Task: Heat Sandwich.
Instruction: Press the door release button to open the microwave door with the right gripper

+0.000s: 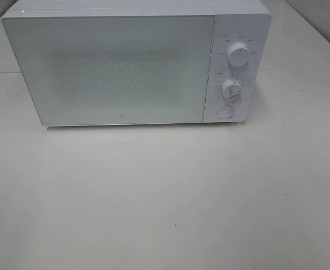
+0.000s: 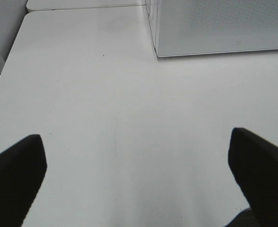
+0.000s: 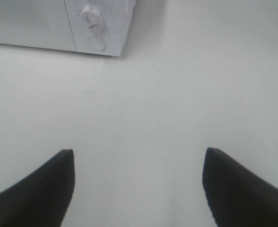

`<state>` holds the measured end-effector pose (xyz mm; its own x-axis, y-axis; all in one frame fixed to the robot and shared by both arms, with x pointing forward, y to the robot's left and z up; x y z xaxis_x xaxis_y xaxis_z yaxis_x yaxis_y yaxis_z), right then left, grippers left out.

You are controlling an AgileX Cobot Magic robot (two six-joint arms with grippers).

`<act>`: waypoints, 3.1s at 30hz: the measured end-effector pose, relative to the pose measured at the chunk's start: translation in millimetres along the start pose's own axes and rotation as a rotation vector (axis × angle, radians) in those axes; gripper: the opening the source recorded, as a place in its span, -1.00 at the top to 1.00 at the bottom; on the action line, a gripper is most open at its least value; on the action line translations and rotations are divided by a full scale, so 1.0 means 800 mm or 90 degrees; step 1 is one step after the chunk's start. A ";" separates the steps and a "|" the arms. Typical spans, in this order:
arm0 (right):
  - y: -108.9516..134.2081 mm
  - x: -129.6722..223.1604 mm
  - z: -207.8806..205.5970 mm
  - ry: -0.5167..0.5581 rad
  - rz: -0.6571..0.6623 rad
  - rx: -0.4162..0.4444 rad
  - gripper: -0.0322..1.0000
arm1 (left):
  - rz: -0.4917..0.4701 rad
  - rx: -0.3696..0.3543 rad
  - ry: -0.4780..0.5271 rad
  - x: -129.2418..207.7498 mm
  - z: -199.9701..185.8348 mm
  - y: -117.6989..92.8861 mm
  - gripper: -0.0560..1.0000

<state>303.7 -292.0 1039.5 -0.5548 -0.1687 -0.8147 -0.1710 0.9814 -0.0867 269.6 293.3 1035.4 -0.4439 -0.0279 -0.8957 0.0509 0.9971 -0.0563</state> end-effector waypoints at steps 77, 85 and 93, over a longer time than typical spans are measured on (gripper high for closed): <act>-0.023 -0.067 0.018 -0.113 0.061 0.078 -0.47 | 0.000 0.000 0.000 0.000 0.000 0.000 -0.98; -0.032 -0.094 0.069 -0.101 0.061 0.075 -0.47 | 0.000 0.000 0.000 0.000 0.000 0.000 -0.98; -0.040 -0.115 0.118 -0.116 0.059 0.076 -0.47 | 0.000 0.000 0.000 0.000 0.000 0.000 -0.98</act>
<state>437.6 -299.4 1063.1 -0.4051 -0.0685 -0.9117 -0.0232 0.9976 -0.0646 269.6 293.3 1035.4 -0.4439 -0.0279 -0.8957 0.0509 0.9971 -0.0563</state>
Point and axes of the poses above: a point on each arm's last joint axis where the gripper is mounted, z pointing out along that axis toward the gripper, y along the wrist's bending axis when the last joint is at zero, x = y × z, the point moved 4 cm from there along z, pointing out along that axis toward the gripper, and after that the axes turned 4 degrees about -z, right-handed, at the moved point
